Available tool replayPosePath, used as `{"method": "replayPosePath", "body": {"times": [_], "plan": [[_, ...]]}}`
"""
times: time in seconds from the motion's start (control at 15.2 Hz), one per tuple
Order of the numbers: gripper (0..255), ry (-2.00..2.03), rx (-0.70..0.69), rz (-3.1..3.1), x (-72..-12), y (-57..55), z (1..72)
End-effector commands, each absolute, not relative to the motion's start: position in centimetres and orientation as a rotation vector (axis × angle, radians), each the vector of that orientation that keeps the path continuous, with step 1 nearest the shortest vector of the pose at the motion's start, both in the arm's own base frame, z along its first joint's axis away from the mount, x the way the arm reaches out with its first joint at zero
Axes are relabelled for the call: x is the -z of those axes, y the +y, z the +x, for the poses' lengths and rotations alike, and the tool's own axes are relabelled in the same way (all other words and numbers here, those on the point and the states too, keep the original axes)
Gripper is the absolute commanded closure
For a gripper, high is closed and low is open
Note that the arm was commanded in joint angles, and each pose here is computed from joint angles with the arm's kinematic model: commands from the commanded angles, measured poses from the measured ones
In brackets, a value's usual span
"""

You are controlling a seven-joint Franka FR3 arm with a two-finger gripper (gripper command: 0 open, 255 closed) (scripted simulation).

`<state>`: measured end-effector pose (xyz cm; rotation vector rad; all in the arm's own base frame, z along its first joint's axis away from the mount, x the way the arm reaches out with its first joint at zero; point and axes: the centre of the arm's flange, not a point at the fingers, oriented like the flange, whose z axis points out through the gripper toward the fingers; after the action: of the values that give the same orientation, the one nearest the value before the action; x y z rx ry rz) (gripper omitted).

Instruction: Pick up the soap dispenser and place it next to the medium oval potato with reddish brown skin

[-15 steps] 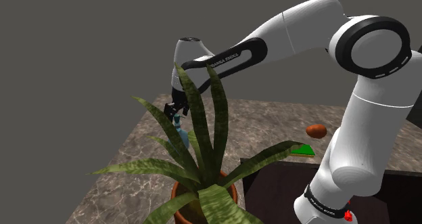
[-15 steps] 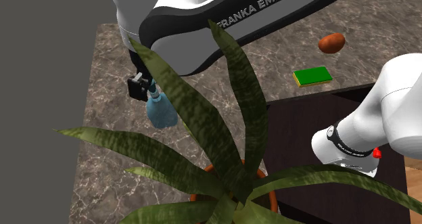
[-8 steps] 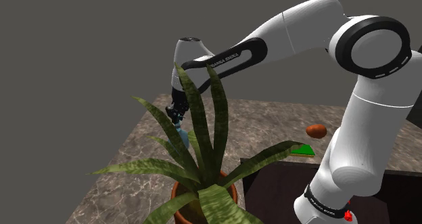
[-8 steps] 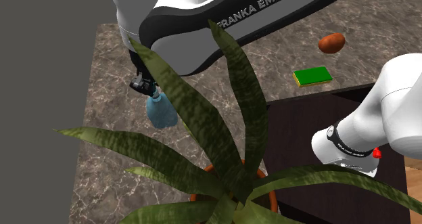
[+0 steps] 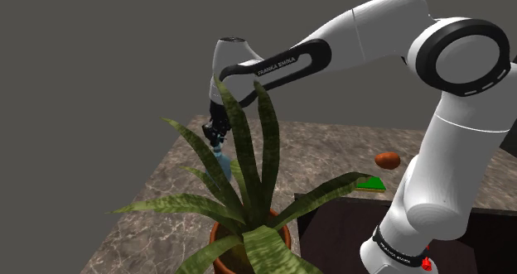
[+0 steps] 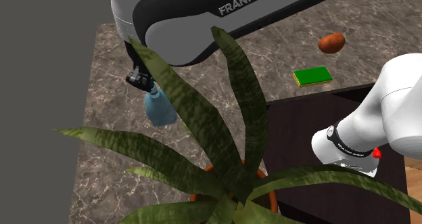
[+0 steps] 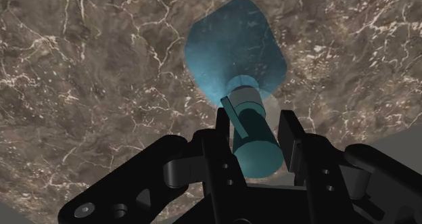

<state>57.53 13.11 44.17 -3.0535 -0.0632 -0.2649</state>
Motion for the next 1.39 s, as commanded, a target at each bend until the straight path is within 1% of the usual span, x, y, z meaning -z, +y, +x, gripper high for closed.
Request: {"method": "replayPosePath", "body": {"times": [0.0,1.32], "plan": [[255,-0.063,0.265,-3.053,-45.2,13.1,57.6],[255,-0.063,0.265,-3.053,-55.7,13.1,57.6]]}}
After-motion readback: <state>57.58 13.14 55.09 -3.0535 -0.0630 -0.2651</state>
